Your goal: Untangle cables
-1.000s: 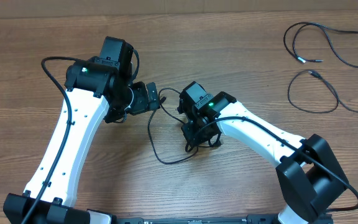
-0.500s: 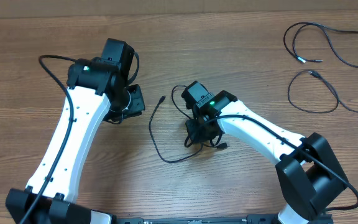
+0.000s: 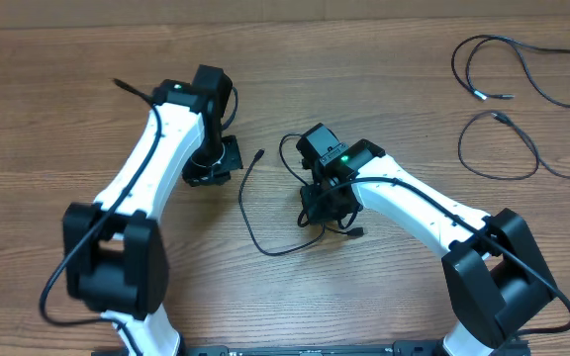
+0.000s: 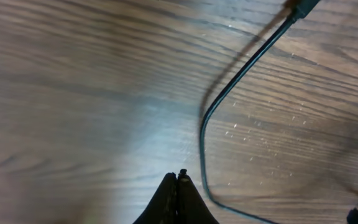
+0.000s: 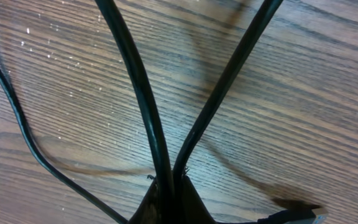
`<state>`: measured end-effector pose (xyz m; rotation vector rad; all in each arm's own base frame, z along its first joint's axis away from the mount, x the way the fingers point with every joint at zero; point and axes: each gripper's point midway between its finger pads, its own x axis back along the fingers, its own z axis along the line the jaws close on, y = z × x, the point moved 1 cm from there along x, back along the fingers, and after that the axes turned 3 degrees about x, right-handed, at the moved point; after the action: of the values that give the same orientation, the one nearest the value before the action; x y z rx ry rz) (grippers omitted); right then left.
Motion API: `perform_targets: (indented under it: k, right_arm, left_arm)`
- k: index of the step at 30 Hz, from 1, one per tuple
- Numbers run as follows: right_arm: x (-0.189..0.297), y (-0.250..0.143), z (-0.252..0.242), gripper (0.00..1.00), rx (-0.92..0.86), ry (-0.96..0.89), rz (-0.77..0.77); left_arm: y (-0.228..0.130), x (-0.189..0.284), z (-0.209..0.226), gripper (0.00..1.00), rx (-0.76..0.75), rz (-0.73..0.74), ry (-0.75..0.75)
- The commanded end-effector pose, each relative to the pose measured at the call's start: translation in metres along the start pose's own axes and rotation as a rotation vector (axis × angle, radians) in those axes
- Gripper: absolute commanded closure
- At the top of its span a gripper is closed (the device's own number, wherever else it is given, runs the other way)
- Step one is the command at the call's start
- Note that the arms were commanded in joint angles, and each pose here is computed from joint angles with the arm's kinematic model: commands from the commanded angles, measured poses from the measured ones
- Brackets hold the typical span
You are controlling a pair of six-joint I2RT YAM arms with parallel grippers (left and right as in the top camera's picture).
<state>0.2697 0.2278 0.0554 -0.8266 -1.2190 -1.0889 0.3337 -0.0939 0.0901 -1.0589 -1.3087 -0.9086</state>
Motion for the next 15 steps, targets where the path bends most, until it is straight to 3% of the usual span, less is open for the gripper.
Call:
perform_targets:
  k: [1,8,15]
  right_arm:
    - [0.002,0.006,0.004,0.96,-0.004,0.022,-0.011]
    - [0.002,0.006,0.005,0.96,-0.004,0.026,-0.013]
    - [0.002,0.007,0.009,0.96,-0.002,0.049,-0.012]
  left_arm:
    - [-0.004,-0.02,-0.004,0.96,-0.035,0.068,-0.017]
    - [0.002,-0.043,-0.003,0.96,-0.048,0.099,0.012]
    - [0.021,-0.049,0.0,0.96,-0.117,0.021,0.047]
